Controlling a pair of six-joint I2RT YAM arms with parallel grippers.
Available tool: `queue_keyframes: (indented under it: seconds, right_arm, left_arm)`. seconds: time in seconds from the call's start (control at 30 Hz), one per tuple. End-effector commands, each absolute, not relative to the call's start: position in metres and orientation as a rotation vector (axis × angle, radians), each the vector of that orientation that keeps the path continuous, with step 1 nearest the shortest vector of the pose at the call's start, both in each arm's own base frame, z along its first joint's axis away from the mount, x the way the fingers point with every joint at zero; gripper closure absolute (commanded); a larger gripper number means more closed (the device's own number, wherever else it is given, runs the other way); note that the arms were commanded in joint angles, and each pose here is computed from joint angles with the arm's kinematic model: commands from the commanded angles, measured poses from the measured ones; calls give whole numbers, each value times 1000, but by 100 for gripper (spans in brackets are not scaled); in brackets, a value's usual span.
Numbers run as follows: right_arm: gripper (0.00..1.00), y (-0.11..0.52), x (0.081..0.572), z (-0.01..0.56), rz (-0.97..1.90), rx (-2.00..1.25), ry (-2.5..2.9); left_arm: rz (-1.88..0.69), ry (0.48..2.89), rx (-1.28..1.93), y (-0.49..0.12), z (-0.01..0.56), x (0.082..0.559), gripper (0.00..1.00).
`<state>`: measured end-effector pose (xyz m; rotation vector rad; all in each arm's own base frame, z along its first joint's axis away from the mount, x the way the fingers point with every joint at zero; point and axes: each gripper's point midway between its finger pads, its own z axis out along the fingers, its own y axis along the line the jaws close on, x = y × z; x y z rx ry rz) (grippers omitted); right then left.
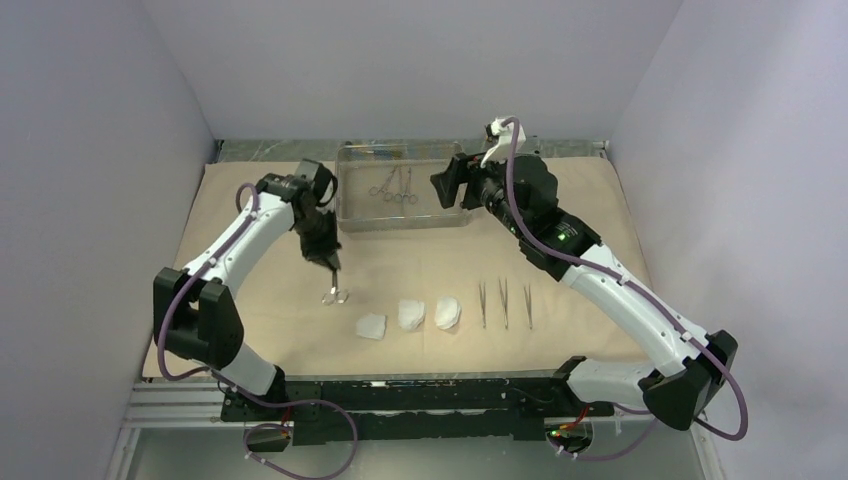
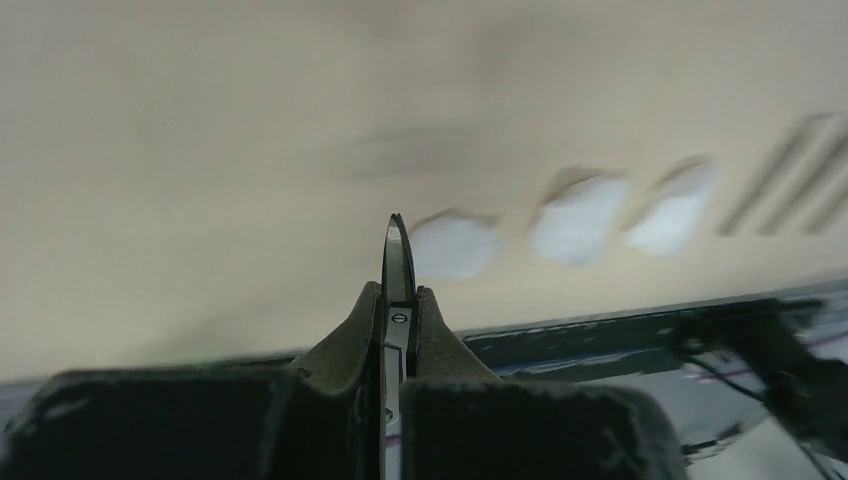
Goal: Open and lay out the surgical kit
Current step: Place the medical item in the surgical kit.
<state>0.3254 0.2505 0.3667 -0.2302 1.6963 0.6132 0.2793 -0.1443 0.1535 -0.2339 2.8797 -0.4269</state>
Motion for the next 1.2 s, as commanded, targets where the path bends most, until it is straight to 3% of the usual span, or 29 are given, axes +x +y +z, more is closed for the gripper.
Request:
queue_keyframes:
  seconds: [0.0,0.3,0.9,1.03,1.17]
  right_arm:
    - [24,241,321,350,607,-174,1767]
    - [25,229,326,345,556,-138,1790]
    - [25,220,337,337,535,-101,1815]
    - [25,219,339,335,539,-94,1818]
    - [25,218,340,335,539,-93,1818]
  left_arm:
    - [-118,2988,-152,-100,126,239,100]
    - [-58,3048,-103,-98,64,236,100]
    - [27,3027,-102,-92,21,235,99]
    - [57,3036,-98,-91,20,232,92]
    - [91,3052,-82,-90,23,232,66]
